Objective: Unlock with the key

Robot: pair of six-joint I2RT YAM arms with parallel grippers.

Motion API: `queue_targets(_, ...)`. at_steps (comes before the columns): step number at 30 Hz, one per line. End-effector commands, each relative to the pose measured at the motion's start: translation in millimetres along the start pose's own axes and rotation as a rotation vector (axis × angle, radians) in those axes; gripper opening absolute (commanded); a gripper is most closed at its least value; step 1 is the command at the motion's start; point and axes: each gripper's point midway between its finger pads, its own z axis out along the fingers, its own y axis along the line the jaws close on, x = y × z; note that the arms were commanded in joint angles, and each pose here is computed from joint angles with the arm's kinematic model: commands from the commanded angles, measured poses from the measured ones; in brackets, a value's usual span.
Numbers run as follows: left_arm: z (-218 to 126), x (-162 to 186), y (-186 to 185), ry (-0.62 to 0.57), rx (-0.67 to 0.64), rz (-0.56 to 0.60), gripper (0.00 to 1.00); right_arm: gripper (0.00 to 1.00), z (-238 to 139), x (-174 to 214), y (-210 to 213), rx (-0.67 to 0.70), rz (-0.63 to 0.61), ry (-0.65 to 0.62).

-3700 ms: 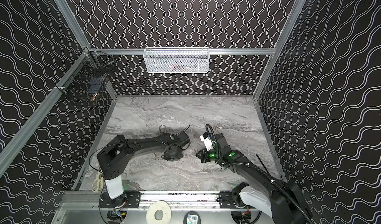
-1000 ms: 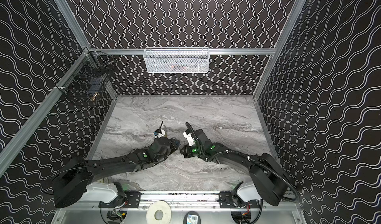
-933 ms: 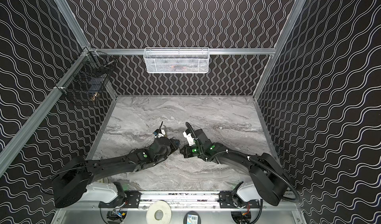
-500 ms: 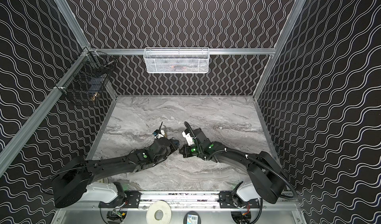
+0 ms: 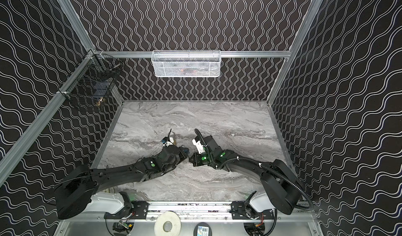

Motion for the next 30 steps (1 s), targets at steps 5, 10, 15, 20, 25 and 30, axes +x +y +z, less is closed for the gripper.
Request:
queue_targets(5,-2,-1,-3,-0.012,0.031,0.02,0.23,0.0,-4,-8,35,-0.177,-0.022,-0.018)
queue_targets(10,-5,-2,3,-0.016,0.02,0.016,0.23,0.0,-10,-9,42,-0.203,-0.043,-0.023)
queue_targets(15,-11,-7,3,-0.034,0.019,0.03,0.22,0.0,-10,-5,38,-0.194,-0.036,-0.018)
queue_targets(20,-15,-11,6,-0.055,0.021,0.014,0.22,0.0,-7,-3,30,-0.152,-0.013,-0.007)
queue_targets(25,-18,-18,11,-0.1,0.017,0.008,0.22,0.0,-8,2,17,-0.093,0.02,-0.012)
queue_targets(30,-20,-24,11,-0.136,0.024,0.017,0.21,0.0,-14,7,19,-0.106,0.033,-0.022)
